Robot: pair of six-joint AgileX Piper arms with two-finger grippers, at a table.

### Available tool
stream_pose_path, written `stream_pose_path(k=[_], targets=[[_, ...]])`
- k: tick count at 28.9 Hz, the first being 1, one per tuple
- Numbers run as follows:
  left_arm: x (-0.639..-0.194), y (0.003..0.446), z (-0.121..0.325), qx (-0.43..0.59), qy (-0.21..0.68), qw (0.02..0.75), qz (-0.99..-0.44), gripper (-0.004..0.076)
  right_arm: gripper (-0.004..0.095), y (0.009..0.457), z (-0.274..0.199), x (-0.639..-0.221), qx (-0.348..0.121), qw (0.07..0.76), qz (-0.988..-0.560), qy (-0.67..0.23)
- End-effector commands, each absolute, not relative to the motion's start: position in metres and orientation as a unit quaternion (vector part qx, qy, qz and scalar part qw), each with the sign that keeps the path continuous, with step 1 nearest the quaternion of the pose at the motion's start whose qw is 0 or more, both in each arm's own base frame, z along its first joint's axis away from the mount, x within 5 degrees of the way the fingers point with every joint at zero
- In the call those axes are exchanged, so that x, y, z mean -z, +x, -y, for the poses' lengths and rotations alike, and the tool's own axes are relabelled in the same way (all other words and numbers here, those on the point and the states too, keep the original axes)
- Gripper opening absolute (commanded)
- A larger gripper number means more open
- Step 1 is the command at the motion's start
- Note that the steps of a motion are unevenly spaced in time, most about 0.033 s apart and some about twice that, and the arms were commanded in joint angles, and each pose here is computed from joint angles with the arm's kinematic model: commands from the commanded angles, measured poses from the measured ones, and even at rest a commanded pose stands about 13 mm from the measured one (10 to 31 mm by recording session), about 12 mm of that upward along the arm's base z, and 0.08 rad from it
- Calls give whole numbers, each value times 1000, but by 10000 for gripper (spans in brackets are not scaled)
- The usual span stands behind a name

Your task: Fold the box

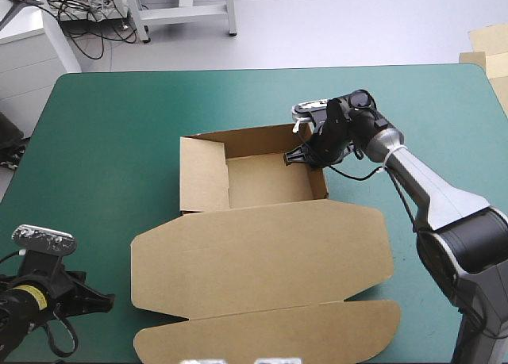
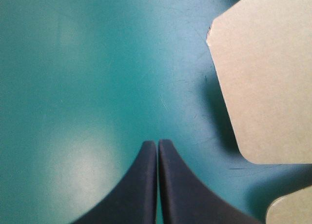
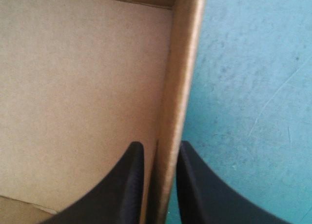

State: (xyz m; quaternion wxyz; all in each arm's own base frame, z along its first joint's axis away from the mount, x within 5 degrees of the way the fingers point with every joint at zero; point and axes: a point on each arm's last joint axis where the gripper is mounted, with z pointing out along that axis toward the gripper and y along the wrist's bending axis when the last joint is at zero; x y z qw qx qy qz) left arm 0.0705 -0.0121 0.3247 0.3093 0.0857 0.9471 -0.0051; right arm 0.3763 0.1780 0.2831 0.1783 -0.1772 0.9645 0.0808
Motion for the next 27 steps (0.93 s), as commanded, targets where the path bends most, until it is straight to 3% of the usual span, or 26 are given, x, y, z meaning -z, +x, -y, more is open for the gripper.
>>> stream_pose_path(k=[1,3,12,15,20,27], targets=[[-333,74,13,10,82,338,-937,-10,53,373,-174,-314,-89,231,-951,-186],[-333,74,13,10,82,338,-937,-10,-19,373,-174,-314,-87,230,-950,-192],[-333,74,13,9,82,339,-937,-10,-20,378,-174,-326,-82,261,-941,-201],[-333,74,12,7,82,339,-937,-10,-20,381,-169,-342,-50,286,-932,-215],[-332,73,12,3,82,333,-940,-10,-20,390,-147,-373,43,332,-917,-216],[-333,73,11,0,82,333,-939,-10,-20,409,-71,-402,80,367,-918,-124]])
